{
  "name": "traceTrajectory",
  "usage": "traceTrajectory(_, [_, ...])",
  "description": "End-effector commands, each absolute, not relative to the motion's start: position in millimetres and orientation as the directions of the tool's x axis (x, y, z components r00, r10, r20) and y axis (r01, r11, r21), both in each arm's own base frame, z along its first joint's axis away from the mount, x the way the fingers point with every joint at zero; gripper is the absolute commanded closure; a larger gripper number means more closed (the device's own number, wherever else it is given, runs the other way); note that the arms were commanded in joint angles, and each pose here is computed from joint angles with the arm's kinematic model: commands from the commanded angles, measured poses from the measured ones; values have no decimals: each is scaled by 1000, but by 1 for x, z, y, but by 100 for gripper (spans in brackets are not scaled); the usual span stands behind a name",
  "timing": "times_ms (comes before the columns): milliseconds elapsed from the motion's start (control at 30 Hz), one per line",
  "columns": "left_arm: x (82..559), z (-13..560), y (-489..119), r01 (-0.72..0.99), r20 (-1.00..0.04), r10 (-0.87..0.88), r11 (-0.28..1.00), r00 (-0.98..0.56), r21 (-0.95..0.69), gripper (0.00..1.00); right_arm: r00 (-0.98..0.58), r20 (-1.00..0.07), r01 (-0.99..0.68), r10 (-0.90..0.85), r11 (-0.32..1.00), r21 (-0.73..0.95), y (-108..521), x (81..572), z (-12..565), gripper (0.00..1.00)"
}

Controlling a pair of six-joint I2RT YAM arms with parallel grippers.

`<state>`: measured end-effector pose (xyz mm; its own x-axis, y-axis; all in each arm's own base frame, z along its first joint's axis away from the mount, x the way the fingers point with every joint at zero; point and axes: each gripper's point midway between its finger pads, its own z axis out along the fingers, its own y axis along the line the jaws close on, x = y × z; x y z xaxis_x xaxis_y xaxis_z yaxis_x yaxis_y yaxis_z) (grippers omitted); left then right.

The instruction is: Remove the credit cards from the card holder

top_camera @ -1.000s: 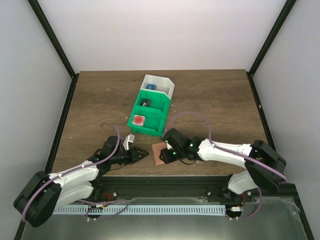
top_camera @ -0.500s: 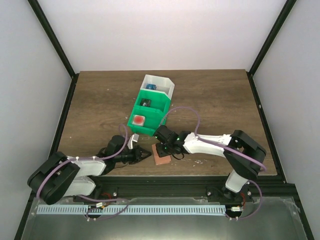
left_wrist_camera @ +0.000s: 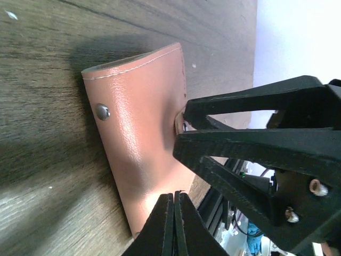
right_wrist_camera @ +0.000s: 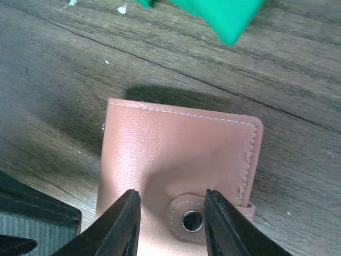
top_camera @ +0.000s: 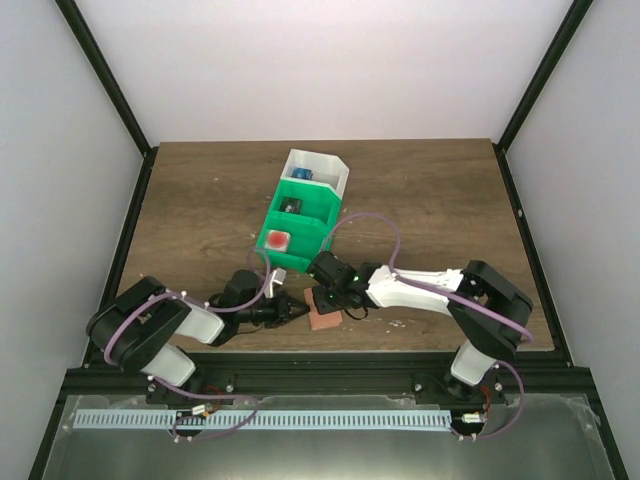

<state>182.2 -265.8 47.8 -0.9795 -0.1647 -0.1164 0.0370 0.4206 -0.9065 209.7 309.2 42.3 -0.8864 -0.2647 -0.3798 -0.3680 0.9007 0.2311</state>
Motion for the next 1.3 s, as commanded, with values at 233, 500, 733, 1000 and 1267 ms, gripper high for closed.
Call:
traceTrajectory(233, [183,38,-277,53,-119,-138,408,-983,-912,100,-883,-390,-348,-259,921,175,296,210,49,65])
traceTrajectory(500, [180,28,-275,36,-101,-133,424,-986,-905,100,-883,-370,-370,-290,913,169,299,205,37,65])
traceTrajectory(733, [178,24,-275,32,-95,-127,428,-987,-903,100,-877,-382,-357,-292,927,112,289,209,38,65])
traceTrajectory(1000, [175,21,-273,31,-93,-123,438,-988,-898,100,-866,-414,-335,-280,940,64,277,215,47,75])
traceTrajectory(1267, [175,17,-272,30,-93,-116,453,-989,-891,100,-862,-427,-326,-274,944,50,272,217,51,81])
